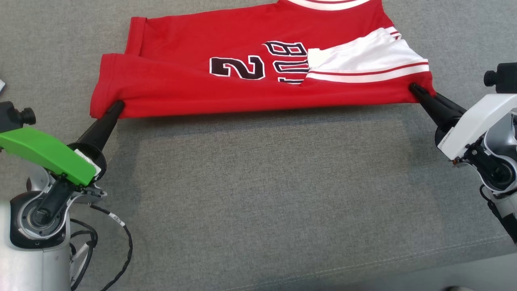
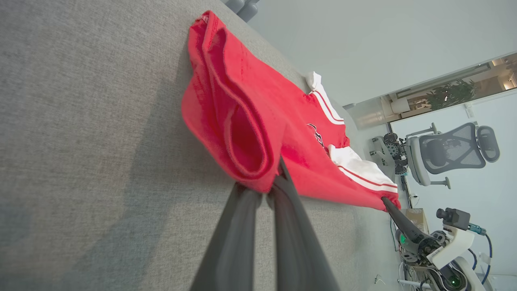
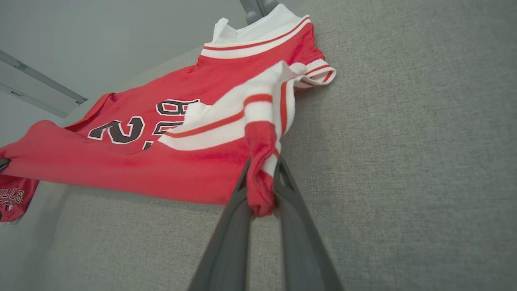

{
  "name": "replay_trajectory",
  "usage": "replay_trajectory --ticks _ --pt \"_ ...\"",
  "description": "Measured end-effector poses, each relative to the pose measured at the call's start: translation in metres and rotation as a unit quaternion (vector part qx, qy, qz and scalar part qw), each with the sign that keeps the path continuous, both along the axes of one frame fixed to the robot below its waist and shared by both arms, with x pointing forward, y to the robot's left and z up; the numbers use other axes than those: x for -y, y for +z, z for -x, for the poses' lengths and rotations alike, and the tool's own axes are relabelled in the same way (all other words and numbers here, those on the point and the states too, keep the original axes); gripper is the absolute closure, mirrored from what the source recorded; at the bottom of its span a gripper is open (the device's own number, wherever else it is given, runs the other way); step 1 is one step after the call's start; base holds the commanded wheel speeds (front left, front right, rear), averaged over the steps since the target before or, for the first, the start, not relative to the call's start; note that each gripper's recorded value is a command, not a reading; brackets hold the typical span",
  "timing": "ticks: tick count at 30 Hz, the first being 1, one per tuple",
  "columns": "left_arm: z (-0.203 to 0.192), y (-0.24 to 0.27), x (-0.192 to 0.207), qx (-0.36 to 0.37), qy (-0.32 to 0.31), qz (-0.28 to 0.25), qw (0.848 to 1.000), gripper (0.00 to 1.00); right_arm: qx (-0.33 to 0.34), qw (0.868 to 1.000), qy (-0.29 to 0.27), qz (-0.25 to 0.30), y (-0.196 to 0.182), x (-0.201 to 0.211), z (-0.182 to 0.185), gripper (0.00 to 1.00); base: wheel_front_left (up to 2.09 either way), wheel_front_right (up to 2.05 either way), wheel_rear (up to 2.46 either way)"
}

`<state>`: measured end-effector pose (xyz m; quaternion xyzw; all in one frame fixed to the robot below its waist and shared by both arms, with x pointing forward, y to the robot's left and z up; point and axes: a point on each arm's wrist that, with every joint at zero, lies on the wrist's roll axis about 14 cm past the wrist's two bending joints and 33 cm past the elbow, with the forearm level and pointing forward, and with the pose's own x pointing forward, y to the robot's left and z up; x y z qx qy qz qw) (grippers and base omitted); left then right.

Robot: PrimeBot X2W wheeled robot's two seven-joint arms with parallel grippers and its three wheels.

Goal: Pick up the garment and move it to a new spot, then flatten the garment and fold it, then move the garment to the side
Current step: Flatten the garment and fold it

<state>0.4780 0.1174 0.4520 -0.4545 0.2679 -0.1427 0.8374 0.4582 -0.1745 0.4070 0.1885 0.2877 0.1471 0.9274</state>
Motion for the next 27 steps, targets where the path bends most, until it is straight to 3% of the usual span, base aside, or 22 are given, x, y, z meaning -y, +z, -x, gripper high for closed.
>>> replay_trajectory --ticks 13,19,27 --pt "0.066 -0.053 -0.016 -0.107 0.046 0.008 0.993 1.00 -0.105 0.994 -0.013 -0.023 -0.051 0.003 0.072 1.00 0.00 0.00 0.00" --pt "0.108 -0.081 -0.022 -0.163 0.070 0.008 0.984 1.00 -0.119 0.991 -0.043 -0.034 -0.058 0.012 0.096 1.00 0.00 0.00 0.00" --pt "0.127 -0.079 -0.026 -0.165 0.092 0.016 0.982 1.00 -0.141 0.987 -0.066 -0.043 -0.065 0.020 0.127 1.00 0.00 0.00 0.00"
